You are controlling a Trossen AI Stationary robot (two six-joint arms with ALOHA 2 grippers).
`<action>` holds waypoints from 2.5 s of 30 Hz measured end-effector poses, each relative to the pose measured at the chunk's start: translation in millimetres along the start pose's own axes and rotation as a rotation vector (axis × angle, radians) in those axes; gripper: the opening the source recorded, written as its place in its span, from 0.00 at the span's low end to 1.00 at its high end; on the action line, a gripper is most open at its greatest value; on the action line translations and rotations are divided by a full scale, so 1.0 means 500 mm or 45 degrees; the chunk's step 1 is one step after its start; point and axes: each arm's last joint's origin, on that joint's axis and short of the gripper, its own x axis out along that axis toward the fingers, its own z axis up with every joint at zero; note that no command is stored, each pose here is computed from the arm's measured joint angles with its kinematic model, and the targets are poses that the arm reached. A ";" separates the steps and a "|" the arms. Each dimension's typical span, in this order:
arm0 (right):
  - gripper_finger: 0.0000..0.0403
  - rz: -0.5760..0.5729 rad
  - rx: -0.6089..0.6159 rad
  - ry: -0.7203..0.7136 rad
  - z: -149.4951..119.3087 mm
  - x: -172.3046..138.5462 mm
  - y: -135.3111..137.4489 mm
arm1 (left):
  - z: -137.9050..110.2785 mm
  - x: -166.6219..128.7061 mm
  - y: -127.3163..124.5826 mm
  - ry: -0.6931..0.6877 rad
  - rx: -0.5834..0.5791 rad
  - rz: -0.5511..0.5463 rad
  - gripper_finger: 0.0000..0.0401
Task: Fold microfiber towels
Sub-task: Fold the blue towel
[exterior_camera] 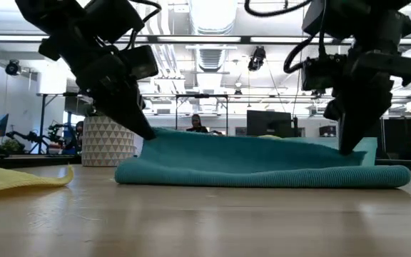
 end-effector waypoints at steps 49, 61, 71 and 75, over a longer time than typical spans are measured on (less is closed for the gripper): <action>0.38 0.054 0.183 -0.456 -0.020 -0.082 -0.035 | 0.011 0.016 0.044 -0.004 -0.201 -0.093 0.37; 0.32 0.044 0.175 -0.439 -0.020 -0.071 -0.035 | -0.008 0.047 0.051 0.098 -0.297 -0.114 0.01; 0.32 0.056 0.181 -0.429 -0.021 -0.071 -0.035 | -0.013 0.056 0.068 0.062 -0.490 0.111 0.00; 0.31 0.055 0.181 -0.427 -0.021 -0.071 -0.035 | -0.012 0.055 0.070 0.044 -0.549 0.148 0.00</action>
